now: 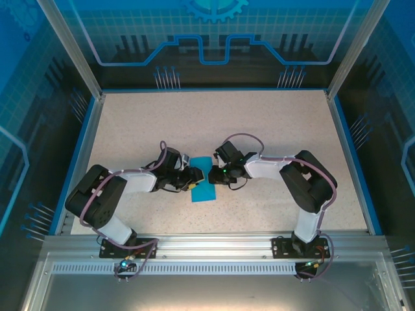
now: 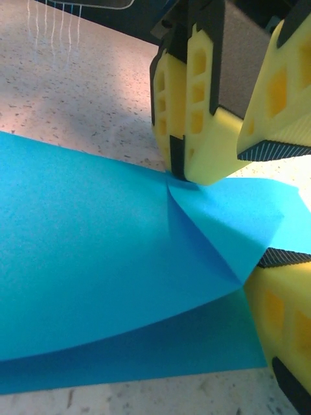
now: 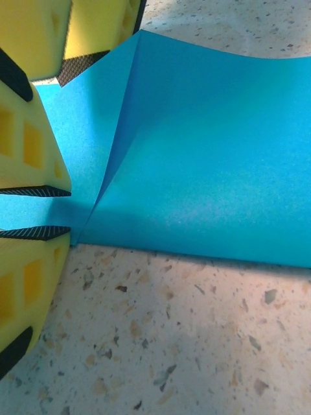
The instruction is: Fold a paper plane with a square sheet of paper (pick it up from the middle)
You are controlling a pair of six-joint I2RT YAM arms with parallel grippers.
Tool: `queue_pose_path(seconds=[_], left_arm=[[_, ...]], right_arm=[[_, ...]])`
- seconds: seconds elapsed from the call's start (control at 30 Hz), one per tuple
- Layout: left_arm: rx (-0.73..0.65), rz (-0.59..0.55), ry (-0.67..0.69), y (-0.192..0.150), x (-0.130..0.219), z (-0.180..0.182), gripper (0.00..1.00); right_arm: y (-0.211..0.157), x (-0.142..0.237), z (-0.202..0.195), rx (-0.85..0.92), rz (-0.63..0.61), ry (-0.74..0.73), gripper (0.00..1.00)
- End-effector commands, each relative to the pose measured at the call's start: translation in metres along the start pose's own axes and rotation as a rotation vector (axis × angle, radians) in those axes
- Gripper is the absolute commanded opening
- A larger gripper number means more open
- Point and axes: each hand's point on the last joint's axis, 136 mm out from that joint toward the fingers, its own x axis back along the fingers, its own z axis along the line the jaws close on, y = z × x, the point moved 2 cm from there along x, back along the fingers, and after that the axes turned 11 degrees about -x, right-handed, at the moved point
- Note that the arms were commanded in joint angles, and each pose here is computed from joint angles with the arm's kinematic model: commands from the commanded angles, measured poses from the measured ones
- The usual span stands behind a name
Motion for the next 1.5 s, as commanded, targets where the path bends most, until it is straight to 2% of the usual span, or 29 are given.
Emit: queue_pose_path(seconds=[0.0, 0.17, 0.33, 0.43, 0.5, 0.6, 0.67, 0.8, 0.97, 1.27, 1.47], left_arm=[[-0.049, -0.005, -0.036, 0.006, -0.004, -0.011, 0.38], [-0.068, -0.028, -0.027, 0.009, -0.004, -0.009, 0.22], [-0.106, -0.048, 0.03, 0.011, 0.004, -0.005, 0.1], [-0.154, -0.058, 0.094, 0.013, 0.019, -0.009, 0.06], [-0.192, -0.07, 0.159, 0.016, 0.036, -0.014, 0.05], [-0.262, -0.09, 0.364, 0.017, 0.066, -0.017, 0.06], [-0.319, -0.098, 0.482, 0.019, 0.083, -0.024, 0.07], [-0.364, -0.137, 0.607, 0.027, 0.106, -0.039, 0.08], [-0.468, -0.178, 0.826, 0.04, 0.126, -0.049, 0.08], [-0.659, -0.099, 1.217, 0.056, 0.1, -0.05, 0.08], [-0.739, -0.018, 1.299, 0.055, 0.047, -0.048, 0.09]], right_arm=[[-0.005, -0.002, -0.012, -0.04, 0.026, -0.016, 0.2], [-0.002, 0.006, -0.008, -0.043, 0.01, 0.009, 0.21], [0.012, 0.041, -0.002, -0.077, -0.057, 0.077, 0.26], [0.022, 0.069, -0.012, -0.094, -0.138, 0.049, 0.39], [0.029, 0.09, -0.021, -0.092, -0.203, 0.018, 0.52], [0.028, 0.115, -0.049, -0.111, -0.295, -0.073, 0.71], [0.029, 0.131, -0.064, -0.137, -0.358, -0.109, 0.79], [0.029, 0.156, -0.089, -0.216, -0.455, -0.128, 0.88], [0.02, 0.173, -0.108, -0.26, -0.515, -0.148, 0.93], [0.006, 0.182, -0.13, -0.3, -0.551, -0.198, 0.98], [0.001, 0.185, -0.141, -0.337, -0.556, -0.23, 0.99]])
